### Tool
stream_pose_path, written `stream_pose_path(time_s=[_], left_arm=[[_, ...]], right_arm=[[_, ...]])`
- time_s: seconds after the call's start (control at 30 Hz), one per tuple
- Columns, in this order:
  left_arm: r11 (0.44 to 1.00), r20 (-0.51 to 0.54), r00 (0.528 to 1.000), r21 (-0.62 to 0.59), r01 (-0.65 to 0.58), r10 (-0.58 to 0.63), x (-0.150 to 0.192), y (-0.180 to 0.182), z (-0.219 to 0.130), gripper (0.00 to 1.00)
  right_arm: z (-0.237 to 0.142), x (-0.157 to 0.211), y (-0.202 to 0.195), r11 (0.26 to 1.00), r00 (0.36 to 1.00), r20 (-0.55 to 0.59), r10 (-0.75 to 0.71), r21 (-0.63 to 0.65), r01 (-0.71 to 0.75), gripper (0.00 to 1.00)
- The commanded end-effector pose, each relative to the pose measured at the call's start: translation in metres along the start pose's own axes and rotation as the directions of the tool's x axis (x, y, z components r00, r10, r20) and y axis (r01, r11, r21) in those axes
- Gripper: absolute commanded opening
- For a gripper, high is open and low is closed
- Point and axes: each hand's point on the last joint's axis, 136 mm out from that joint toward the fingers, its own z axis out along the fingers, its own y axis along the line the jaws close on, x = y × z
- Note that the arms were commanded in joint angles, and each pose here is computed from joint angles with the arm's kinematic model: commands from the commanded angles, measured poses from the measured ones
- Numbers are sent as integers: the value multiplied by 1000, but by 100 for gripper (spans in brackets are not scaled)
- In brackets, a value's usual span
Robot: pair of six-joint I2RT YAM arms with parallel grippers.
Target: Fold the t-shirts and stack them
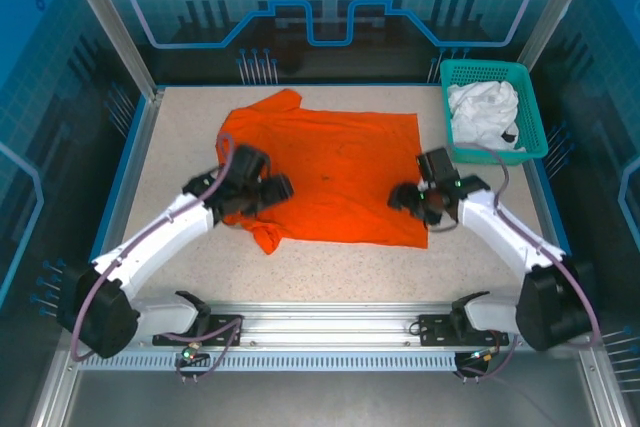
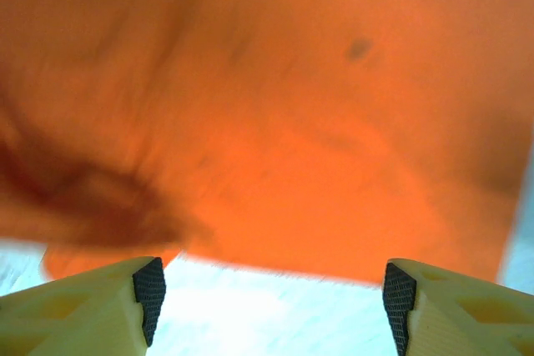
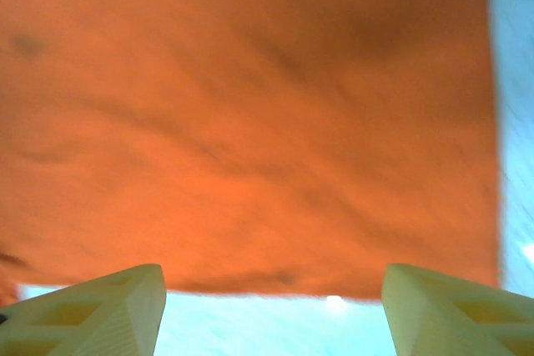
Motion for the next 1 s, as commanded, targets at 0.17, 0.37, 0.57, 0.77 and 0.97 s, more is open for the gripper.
stream_pose_path(time_s=[0.17, 0.37, 0.57, 0.77, 0.97], left_arm=[[975, 123, 979, -134, 179, -162, 30, 23, 12, 66], [953, 170, 968, -211, 218, -184, 29, 26, 32, 59], [954, 166, 978, -248, 168, -129, 21, 10, 50, 58], [944, 156, 981, -290, 160, -118, 21, 8, 67, 49], [930, 158, 980, -327, 167, -120, 23, 14, 71, 51]], right_arm=[[-16, 30, -58, 993, 987, 112, 119, -9, -118, 70], [-14, 29, -65, 991, 985, 111, 135, -20, -133, 69], [-3, 30, -62, 993, 991, 66, 119, -19, -118, 67], [0, 29, -62, 994, 993, 57, 108, -18, -107, 67], [-1, 27, -60, 995, 993, 61, 97, -22, -96, 67]])
